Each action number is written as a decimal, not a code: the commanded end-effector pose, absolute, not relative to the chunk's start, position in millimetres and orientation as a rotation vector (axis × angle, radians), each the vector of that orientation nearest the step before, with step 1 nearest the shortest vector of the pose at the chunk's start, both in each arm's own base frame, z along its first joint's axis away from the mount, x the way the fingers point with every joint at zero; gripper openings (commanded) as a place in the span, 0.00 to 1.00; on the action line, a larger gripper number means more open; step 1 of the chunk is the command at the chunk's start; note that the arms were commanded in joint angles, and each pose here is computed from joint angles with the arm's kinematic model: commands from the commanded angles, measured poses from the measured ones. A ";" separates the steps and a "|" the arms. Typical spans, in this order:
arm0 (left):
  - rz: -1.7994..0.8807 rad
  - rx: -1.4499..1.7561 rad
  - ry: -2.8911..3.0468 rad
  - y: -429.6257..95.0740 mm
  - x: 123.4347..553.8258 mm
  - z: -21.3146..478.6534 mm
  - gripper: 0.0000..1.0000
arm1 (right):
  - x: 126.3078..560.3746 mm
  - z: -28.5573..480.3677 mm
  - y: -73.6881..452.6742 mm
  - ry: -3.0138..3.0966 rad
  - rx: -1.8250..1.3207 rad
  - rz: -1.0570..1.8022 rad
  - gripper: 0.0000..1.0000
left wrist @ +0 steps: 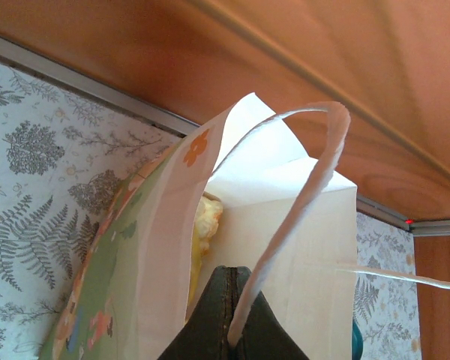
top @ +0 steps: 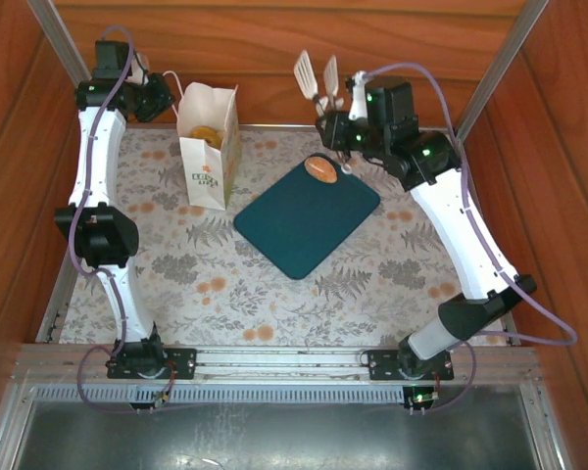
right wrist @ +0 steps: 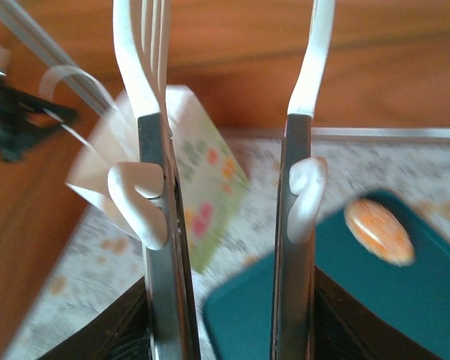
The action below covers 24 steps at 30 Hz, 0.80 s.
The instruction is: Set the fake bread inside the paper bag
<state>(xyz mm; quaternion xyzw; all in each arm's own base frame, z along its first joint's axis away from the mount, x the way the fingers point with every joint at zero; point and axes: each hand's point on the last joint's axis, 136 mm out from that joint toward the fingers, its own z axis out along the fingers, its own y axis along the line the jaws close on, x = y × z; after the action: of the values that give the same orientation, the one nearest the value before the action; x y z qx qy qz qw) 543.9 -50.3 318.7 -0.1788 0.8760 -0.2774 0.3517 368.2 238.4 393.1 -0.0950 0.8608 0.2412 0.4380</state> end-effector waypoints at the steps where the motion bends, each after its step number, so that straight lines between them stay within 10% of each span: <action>1: -0.707 -0.459 2.248 -43.0 546.6 322.5 0.00 | 373.4 358.6 226.8 2.188 -0.232 0.549 0.48; 24: -0.709 -0.465 2.239 -42.4 547.6 325.4 0.00 | 402.5 170.2 185.2 2.628 -0.449 0.138 0.50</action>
<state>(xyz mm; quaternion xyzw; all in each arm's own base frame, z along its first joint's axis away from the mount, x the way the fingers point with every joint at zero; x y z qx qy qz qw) 544.0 -48.6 318.6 -0.1803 0.8758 -0.2767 0.3520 395.8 192.7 162.6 -0.1460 0.9613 0.0729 0.2220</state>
